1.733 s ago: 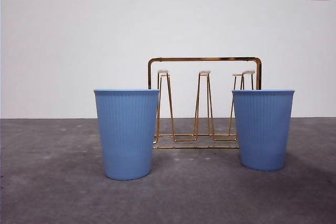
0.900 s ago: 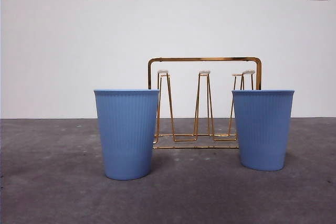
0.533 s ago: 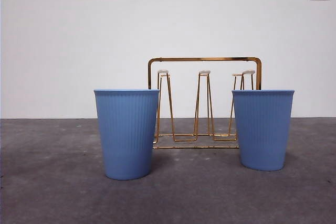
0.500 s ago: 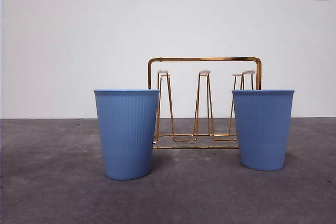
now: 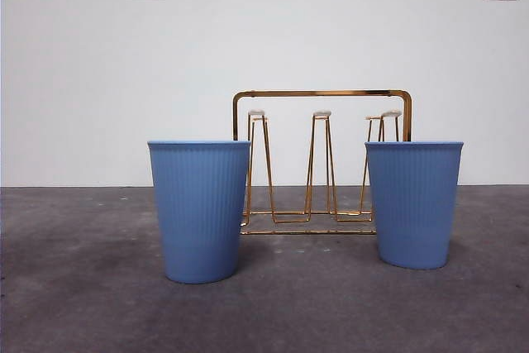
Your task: Pick up cup 1,put cup 1 in the cup rack,pick up cup 2,put cup 2 in the cup rack
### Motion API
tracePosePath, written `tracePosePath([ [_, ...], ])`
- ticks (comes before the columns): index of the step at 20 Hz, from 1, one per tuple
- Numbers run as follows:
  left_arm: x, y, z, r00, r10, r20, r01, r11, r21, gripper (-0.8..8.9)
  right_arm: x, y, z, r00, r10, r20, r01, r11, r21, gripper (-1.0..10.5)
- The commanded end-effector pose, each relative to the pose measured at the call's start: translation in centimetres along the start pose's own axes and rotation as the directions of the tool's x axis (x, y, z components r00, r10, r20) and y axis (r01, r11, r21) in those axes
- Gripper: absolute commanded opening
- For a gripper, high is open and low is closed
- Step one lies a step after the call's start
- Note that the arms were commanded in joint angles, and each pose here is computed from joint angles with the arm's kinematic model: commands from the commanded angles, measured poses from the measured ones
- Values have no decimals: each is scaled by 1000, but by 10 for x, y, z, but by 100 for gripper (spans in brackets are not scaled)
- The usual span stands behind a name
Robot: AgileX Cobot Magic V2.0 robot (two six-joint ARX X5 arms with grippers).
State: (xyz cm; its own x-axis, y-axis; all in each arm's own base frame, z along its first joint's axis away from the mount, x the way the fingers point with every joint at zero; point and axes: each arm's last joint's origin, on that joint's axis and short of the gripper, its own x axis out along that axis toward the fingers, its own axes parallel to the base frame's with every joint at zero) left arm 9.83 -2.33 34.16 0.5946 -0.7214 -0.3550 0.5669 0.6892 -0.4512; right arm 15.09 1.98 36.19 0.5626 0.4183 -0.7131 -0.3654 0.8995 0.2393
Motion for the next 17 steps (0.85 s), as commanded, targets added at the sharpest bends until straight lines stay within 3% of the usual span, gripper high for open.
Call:
tracePosePath([
  [1, 4, 1, 5, 997, -75, 8, 75, 997, -23, 691, 23, -5, 12, 998, 26, -51, -25, 999, 35, 532],
  [3, 8, 3, 9, 991, -132, 7, 132, 990, -41, 691, 50, -8, 22, 993, 35, -112, -31, 999, 32, 531],
  [9, 22, 6, 14, 971, -234, -46, 230, 969, -90, 691, 139, -7, 36, 950, -80, -302, 74, 997, -29, 520],
  [11, 27, 6, 14, 965, -253, -64, 246, 964, -101, 691, 161, -7, 38, 939, -101, -330, 94, 995, -39, 428],
  [14, 33, 5, 15, 957, -277, -85, 267, 957, -109, 691, 187, -12, 37, 925, -118, -360, 116, 993, -26, 395],
  [17, 37, 5, 16, 951, -293, -95, 281, 952, -121, 691, 202, -16, 34, 912, -127, -390, 129, 991, -21, 168],
])
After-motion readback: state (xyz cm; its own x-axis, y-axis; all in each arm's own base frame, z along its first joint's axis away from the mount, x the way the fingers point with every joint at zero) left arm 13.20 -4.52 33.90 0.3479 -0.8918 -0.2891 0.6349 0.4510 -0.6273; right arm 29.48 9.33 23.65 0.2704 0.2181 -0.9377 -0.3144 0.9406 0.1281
